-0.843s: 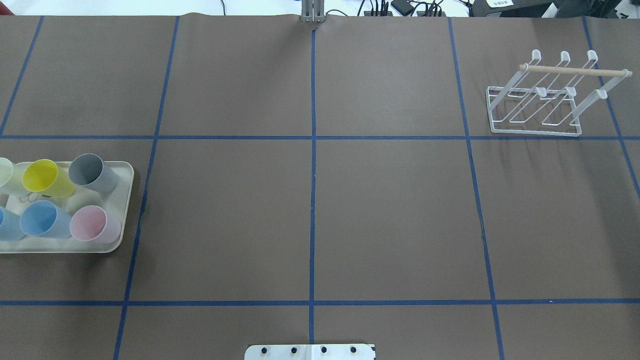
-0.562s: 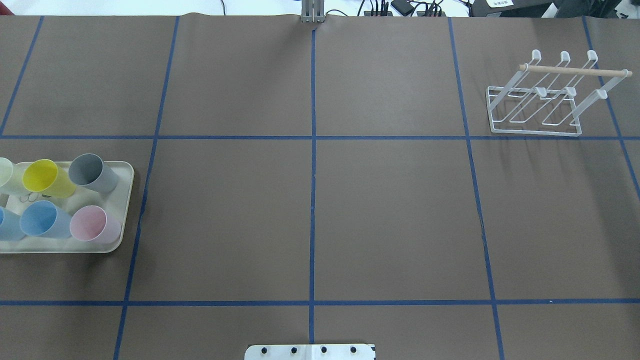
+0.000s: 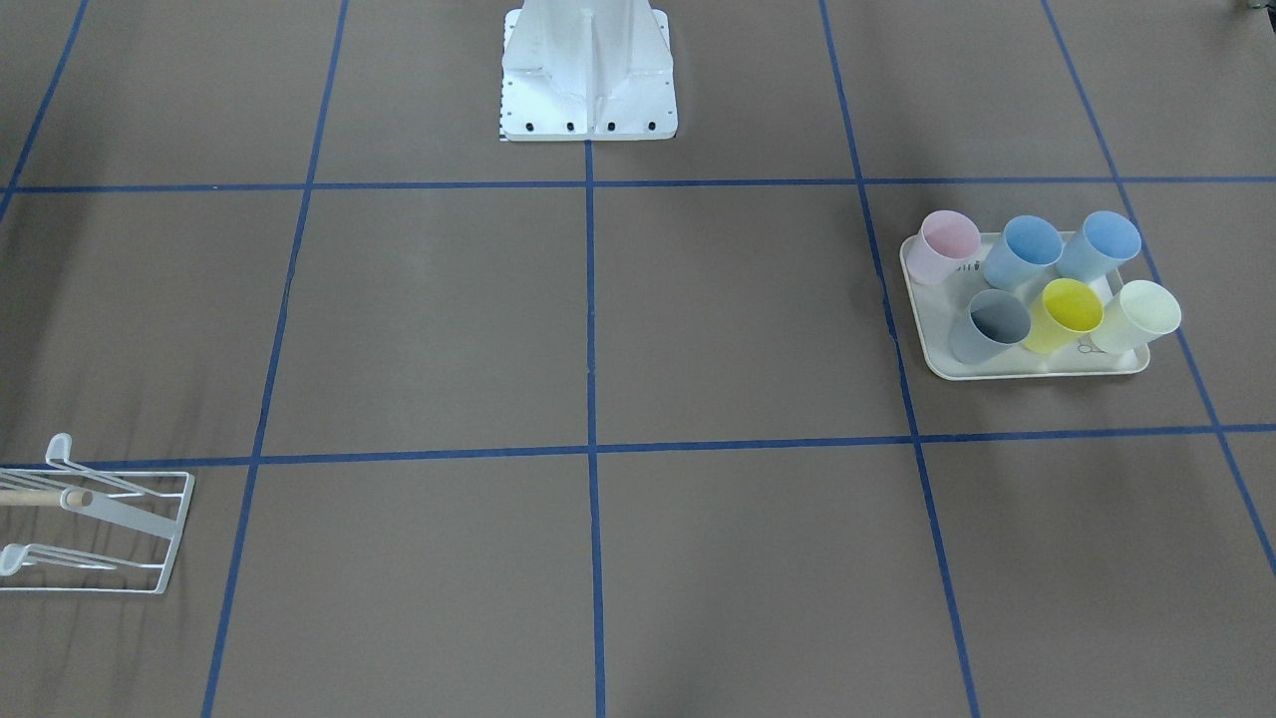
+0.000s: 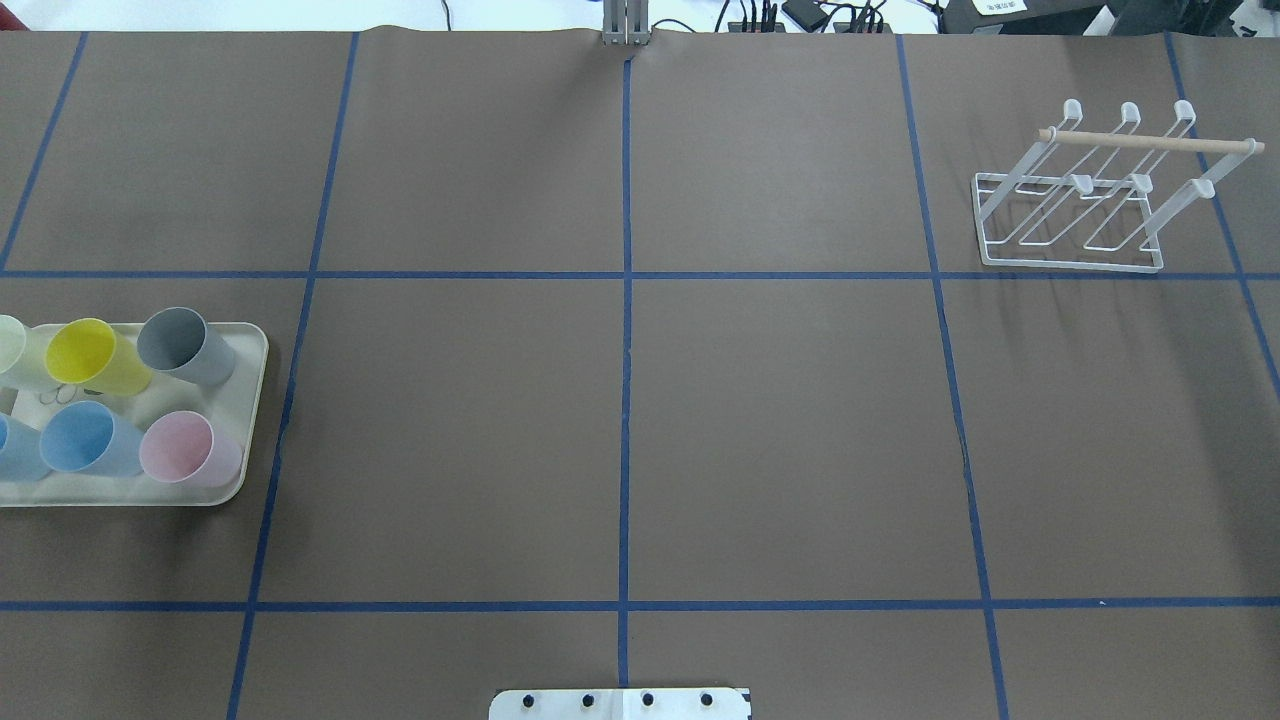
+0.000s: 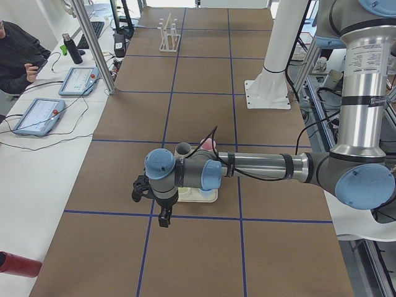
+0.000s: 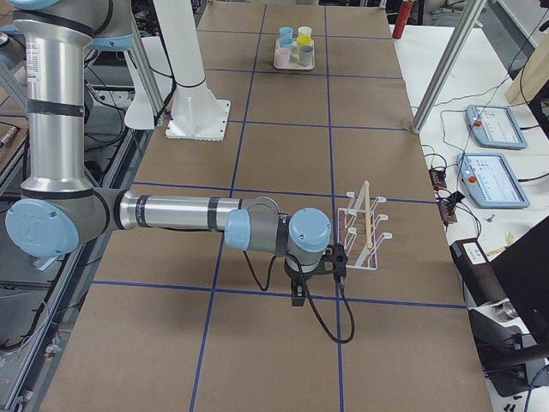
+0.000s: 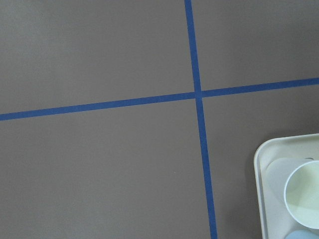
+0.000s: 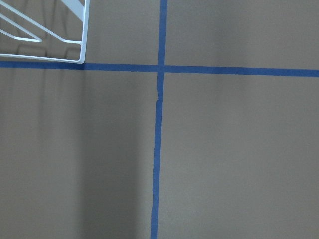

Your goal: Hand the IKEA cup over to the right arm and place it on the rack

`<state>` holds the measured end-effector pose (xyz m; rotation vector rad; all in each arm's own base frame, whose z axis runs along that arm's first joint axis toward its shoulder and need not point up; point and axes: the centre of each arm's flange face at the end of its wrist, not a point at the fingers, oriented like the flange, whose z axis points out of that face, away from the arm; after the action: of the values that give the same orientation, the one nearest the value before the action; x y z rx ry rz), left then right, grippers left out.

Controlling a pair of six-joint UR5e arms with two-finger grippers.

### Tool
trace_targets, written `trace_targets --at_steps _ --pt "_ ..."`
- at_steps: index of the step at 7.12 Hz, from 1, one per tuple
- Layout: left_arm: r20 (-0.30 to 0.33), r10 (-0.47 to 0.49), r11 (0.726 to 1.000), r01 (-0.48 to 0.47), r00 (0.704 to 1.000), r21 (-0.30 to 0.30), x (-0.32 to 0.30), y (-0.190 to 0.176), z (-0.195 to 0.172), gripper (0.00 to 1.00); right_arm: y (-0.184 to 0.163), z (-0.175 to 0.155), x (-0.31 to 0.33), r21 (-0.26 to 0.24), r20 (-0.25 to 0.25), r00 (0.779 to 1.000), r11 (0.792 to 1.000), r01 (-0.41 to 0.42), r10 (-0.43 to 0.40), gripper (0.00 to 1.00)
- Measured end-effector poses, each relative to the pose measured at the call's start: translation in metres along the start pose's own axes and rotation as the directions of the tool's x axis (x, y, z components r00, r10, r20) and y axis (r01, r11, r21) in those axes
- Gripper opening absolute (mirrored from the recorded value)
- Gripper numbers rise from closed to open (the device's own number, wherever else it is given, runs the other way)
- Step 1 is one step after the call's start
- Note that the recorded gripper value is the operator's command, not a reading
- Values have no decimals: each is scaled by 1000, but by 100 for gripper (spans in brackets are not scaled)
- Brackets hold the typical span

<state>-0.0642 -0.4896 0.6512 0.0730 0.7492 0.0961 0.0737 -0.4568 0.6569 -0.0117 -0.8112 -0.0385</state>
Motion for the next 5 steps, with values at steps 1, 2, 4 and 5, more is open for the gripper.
trace_targets --at_steps 1,2,4,5 --pt "0 2 1000 -2 1000 0 0 0 0 100 0 0 0 1 0 1000 1000 0 0 100" --pt "1 5 1000 -5 1000 3 0 0 0 100 -1 -1 -1 3 0 1000 1000 1 -1 100" --pt "4 40 998 -41 999 39 4 -5 -5 100 -5 -7 -7 14 -1 1000 1000 9 -9 100" --pt "11 85 992 -85 996 88 7 -9 -9 100 -8 -11 -11 22 -1 1000 1000 16 -16 100"
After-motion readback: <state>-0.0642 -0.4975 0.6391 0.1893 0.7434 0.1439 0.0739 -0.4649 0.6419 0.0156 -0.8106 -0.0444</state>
